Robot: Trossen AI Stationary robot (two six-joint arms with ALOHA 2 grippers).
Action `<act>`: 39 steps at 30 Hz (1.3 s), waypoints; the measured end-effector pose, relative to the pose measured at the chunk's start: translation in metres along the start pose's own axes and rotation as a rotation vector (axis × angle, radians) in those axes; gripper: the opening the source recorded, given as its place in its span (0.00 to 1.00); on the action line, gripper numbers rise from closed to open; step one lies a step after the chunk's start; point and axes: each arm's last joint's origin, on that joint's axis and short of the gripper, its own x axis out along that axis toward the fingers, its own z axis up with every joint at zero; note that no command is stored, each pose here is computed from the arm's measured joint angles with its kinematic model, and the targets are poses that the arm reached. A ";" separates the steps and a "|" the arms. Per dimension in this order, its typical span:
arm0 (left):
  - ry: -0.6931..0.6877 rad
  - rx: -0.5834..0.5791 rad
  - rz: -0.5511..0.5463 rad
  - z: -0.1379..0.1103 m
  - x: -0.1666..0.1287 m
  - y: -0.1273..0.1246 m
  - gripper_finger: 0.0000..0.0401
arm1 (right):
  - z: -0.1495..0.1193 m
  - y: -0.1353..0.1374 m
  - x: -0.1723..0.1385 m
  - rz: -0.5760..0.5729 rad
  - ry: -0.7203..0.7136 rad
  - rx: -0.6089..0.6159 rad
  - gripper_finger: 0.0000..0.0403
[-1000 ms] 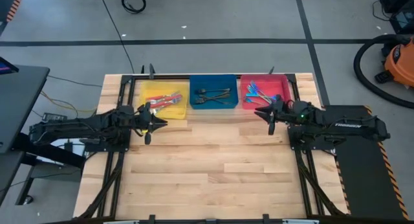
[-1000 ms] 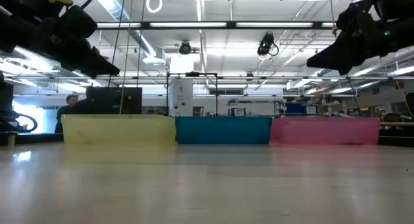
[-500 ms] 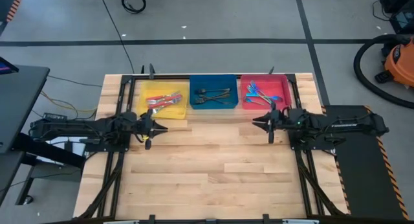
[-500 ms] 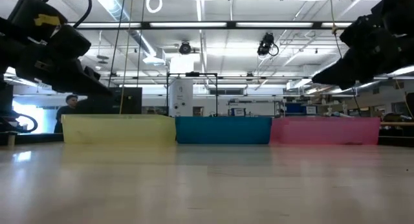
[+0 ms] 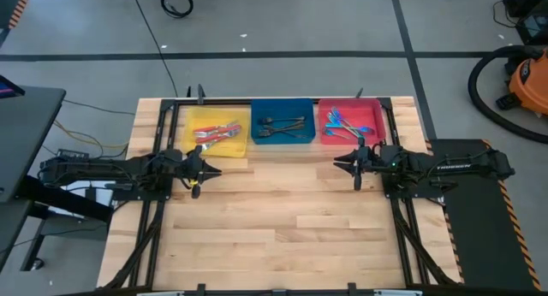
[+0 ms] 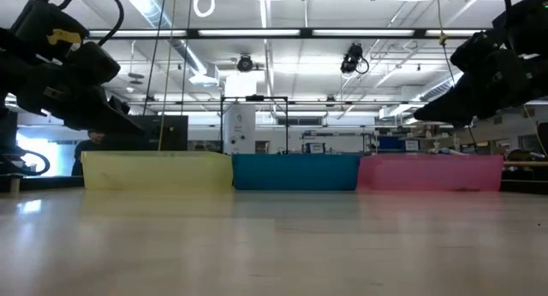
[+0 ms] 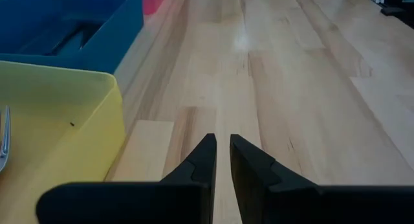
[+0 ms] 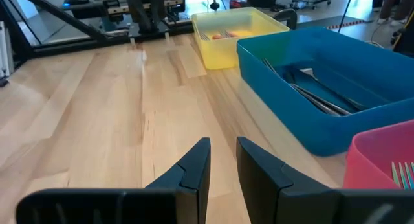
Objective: Sort silverware by color (type)
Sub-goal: Return to Home Position
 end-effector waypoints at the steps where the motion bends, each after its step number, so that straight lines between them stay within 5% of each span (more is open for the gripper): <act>1: 0.000 0.000 0.000 0.000 0.000 0.000 0.11 | 0.000 0.000 0.000 0.000 0.000 0.004 0.21; 20: -0.040 0.009 -0.006 0.003 -0.003 -0.001 0.11 | 0.002 0.000 -0.002 -0.005 -0.023 -0.005 0.21; 39: -0.438 0.023 -0.001 0.029 -0.034 -0.002 0.11 | 0.025 -0.006 -0.025 -0.029 -0.341 0.042 0.21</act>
